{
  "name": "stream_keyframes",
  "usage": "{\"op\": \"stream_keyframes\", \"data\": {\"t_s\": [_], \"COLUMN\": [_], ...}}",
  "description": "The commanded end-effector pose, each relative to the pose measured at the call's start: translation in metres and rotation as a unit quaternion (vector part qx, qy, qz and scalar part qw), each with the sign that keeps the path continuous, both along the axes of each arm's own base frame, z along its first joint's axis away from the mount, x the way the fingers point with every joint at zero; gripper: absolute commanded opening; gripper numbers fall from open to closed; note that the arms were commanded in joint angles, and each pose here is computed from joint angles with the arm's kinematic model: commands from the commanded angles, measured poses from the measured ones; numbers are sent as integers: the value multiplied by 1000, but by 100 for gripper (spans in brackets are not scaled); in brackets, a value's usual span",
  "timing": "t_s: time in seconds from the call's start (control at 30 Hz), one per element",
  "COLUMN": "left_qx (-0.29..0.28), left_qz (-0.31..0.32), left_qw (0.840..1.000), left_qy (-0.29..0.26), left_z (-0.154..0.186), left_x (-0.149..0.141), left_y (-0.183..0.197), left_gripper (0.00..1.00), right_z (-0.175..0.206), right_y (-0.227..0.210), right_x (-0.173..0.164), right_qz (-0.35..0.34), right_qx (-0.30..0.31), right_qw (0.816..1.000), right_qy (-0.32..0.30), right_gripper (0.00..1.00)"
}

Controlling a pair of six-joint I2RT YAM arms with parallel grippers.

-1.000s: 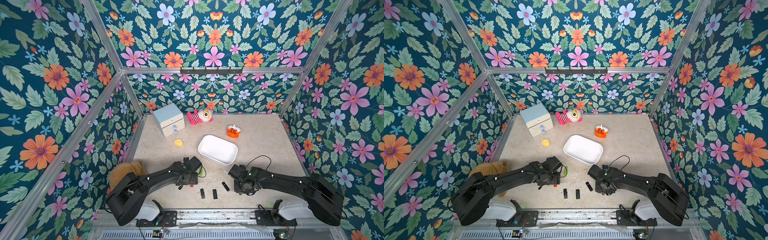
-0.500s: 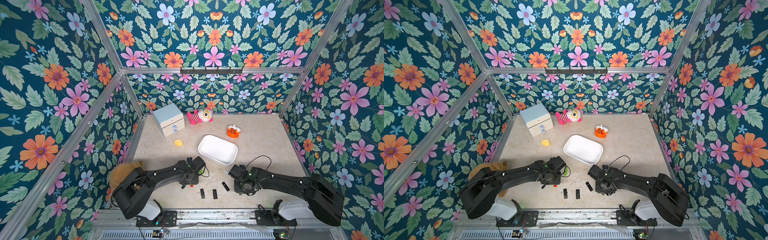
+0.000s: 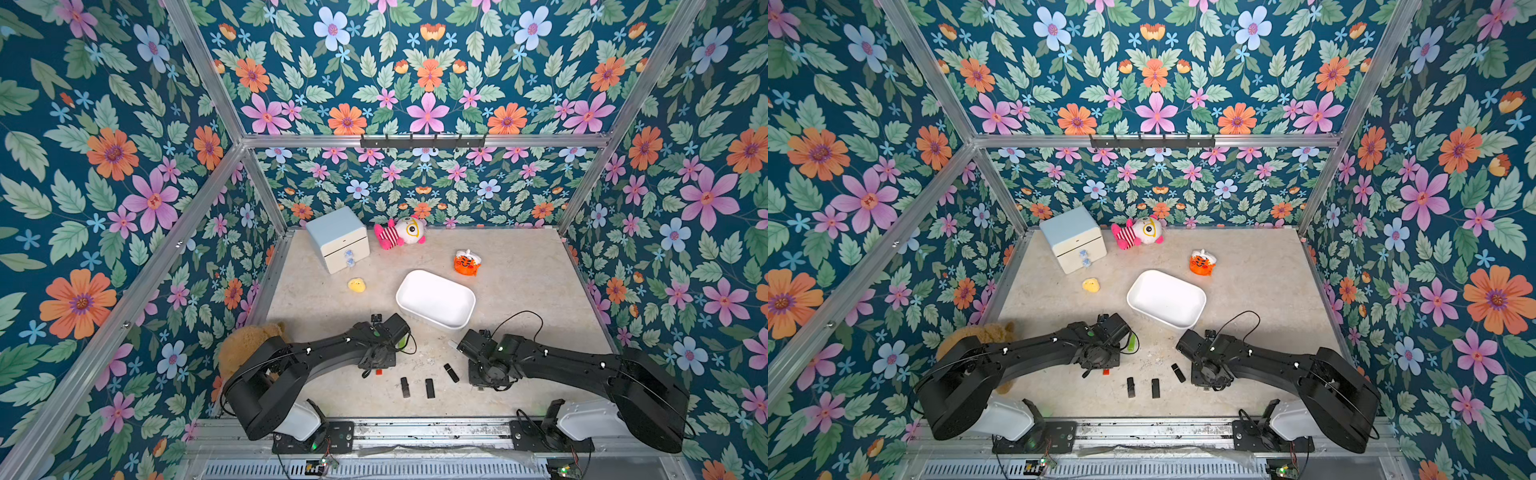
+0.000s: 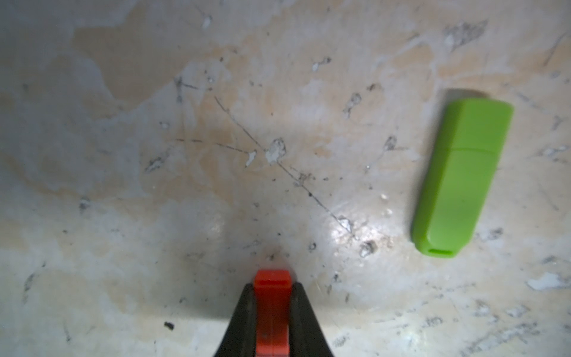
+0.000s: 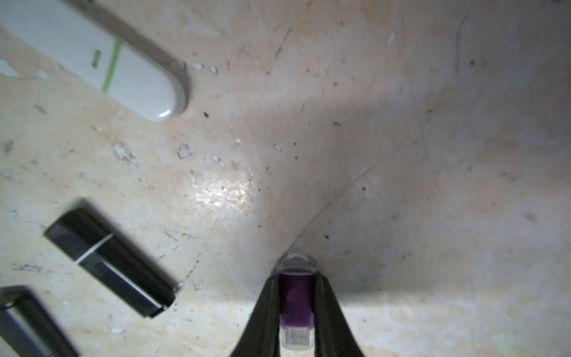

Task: Put the usb flash drive into the storage box
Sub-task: Place the USB flash in the storage box.

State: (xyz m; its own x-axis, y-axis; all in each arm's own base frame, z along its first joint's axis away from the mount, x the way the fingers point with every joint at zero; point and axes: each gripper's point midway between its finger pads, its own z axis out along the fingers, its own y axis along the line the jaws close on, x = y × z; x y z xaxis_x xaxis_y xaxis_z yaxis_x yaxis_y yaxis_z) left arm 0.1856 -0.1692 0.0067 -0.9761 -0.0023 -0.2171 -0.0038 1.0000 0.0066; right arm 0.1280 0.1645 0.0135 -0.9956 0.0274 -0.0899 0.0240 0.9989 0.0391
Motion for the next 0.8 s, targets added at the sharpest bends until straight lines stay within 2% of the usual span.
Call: {"op": "stream_keyframes", "data": {"t_s": [0.0, 0.2, 0.4, 0.57, 0.77], "left_qx": [5, 6, 5, -6, -6], "left_qz": [2, 3, 7, 9, 11], "left_qw": [999, 1000, 1000, 1000, 1000], "left_qy": [41, 29, -6, -23, -17], "left_z": [-12, -3, 24, 43, 44], "left_x": [-17, -13, 0, 11, 18], "left_y": [6, 7, 7, 5, 11], "left_gripper": [0, 0, 0, 0, 0], "right_z": [14, 72, 127, 143, 139], "right_y": [-13, -9, -6, 12, 38], "right_x": [1, 29, 70, 111, 162], "right_qz": [-2, -9, -3, 17, 32], "right_qx": [-27, 3, 20, 21, 29], "right_qw": [1000, 998, 994, 993, 993], "right_qy": [-9, -61, -106, -112, -112], "right_gripper": [0, 0, 0, 0, 0]}}
